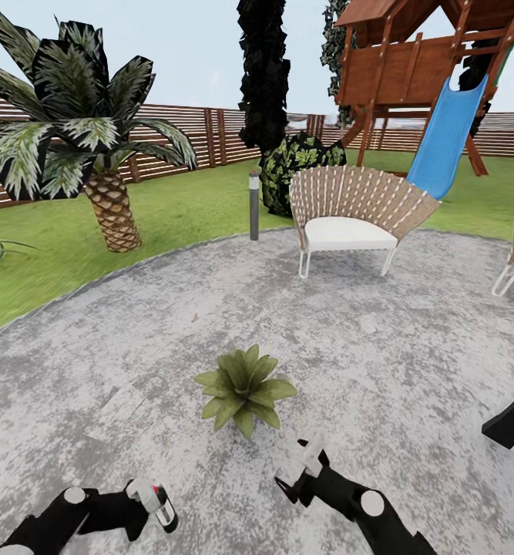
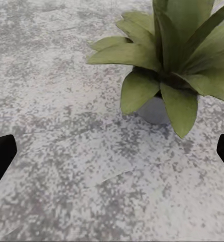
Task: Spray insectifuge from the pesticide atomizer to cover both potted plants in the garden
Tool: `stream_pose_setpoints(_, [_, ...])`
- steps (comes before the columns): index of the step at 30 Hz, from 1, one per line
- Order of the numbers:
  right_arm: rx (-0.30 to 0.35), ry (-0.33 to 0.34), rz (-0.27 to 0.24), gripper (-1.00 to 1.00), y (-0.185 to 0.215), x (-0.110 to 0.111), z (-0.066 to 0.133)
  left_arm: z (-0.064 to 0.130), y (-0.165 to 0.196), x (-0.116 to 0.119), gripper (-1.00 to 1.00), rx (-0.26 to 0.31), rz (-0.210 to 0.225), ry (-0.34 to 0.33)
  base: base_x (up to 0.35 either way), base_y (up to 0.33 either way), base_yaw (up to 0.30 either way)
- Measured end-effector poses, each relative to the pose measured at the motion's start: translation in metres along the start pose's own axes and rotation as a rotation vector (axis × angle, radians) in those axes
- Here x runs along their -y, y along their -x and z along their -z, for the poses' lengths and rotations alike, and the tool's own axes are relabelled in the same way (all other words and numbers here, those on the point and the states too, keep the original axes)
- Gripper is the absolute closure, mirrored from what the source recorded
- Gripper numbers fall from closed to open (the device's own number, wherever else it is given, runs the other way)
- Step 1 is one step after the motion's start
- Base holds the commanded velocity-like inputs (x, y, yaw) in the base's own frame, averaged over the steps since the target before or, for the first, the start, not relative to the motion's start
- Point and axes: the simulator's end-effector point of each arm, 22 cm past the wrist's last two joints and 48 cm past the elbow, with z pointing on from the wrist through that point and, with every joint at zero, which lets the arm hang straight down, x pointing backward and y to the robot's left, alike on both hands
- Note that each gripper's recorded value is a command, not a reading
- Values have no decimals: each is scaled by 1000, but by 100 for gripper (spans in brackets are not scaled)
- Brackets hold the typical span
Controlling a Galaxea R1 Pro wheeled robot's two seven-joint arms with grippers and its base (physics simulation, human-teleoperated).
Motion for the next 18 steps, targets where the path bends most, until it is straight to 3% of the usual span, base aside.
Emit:
stream_pose_setpoints(5, [-8, 140, 5, -100, 19, -22, 2, 3, 10, 2, 100, -69, -12, -66, 0, 0, 0])
stream_pose_setpoints(10, [-1, 195, 29, -100, 44, -17, -1, 3, 21, 7, 100, -149, -96, -133, 0, 0, 0])
stream_pose_setpoints(11, [2, 206, 37, 100, 48, -18, -2, 3, 24, 9, 100, -155, -108, -143, 0, 0, 0])
stream_pose_setpoints(12, [3, 254, 66, 100, 55, -29, -5, 0, 32, 14, 100, -158, -127, -163, 0, 0, 0])
stream_pose_setpoints(16, [-2, 302, 96, 100, 58, -44, -6, -8, 38, 26, 100, -163, -155, -191, 0, 0, 0])
stream_pose_setpoints(18, [-7, 330, 116, 100, 58, -54, -7, -13, 40, 34, 100, -183, -198, -209, 0, 0, 0])
